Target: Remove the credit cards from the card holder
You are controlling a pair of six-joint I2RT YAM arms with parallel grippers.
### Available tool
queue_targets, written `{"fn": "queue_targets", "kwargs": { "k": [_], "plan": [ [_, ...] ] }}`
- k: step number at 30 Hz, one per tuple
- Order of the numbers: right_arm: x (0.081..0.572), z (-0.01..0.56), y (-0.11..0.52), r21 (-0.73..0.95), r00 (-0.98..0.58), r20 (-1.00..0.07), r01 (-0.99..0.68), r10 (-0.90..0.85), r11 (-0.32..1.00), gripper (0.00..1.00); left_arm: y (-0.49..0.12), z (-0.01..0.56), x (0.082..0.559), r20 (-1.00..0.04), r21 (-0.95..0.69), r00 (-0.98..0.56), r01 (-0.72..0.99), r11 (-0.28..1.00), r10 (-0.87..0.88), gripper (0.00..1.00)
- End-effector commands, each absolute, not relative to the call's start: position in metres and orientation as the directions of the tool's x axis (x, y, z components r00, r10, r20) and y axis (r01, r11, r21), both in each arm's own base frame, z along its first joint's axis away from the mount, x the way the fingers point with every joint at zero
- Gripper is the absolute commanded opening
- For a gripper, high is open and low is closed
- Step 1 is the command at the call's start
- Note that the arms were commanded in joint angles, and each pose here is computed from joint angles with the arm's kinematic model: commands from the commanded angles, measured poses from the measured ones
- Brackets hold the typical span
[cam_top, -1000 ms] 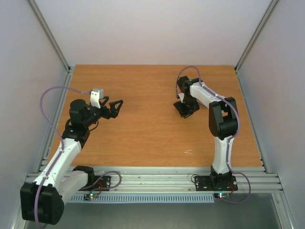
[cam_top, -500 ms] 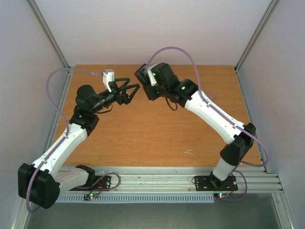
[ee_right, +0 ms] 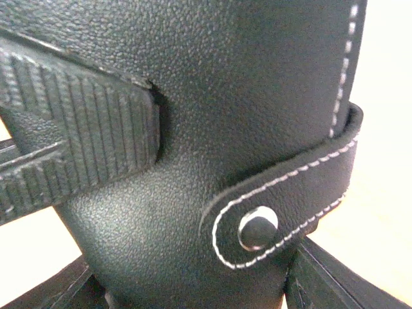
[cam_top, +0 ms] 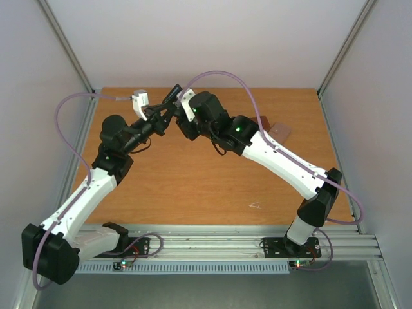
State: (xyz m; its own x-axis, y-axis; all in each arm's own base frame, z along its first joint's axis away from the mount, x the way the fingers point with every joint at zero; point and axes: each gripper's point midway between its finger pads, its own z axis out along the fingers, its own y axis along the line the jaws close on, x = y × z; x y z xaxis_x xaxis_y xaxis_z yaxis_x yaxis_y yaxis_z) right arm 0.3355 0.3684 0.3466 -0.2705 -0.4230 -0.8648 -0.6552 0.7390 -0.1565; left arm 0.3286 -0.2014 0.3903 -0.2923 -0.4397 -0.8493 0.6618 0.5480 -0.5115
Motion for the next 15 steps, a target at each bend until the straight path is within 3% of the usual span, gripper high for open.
{"fn": "queue_targets", "kwargs": {
  "k": [1,3,5,7,10,12,15],
  "plan": [
    [0.32,0.395,0.372,-0.172,-0.146,-0.918,-0.69,-0.368,0.703,0.55,-0.2,0.405,0.318,-0.86,-0.478,-0.244,0.694,0.538,-0.449,0.01],
    [0.311,0.396,0.371,-0.2,-0.111,-0.911,-0.723,-0.398,0.661,0.68,-0.2,0.405,0.316,-0.872,-0.456,-0.229,0.704,0.545,-0.433,0.0],
    [0.302,0.394,0.363,-0.222,-0.093,-0.897,-0.75,-0.432,0.623,0.95,-0.201,0.404,0.312,-0.894,-0.41,-0.201,0.725,0.553,-0.4,0.0],
    [0.294,0.393,0.346,-0.204,-0.102,-0.885,-0.792,-0.454,0.575,0.98,-0.203,0.402,0.304,-0.931,-0.32,-0.141,0.758,0.568,-0.337,0.0],
    [0.266,0.399,0.313,-0.024,-0.177,-0.888,-0.905,-0.425,0.425,0.98,-0.209,0.4,0.285,-0.97,-0.169,-0.041,0.821,0.546,-0.238,0.0],
    [0.248,0.417,0.297,0.097,-0.217,-0.902,-0.944,-0.372,0.317,0.99,-0.218,0.398,0.262,-0.986,-0.014,0.065,0.884,0.467,-0.153,0.0],
    [0.231,0.429,0.295,0.136,-0.206,-0.906,-0.969,-0.369,0.206,0.99,-0.231,0.4,0.23,-0.985,0.077,0.12,0.95,0.303,-0.124,0.0]
  ]
}}
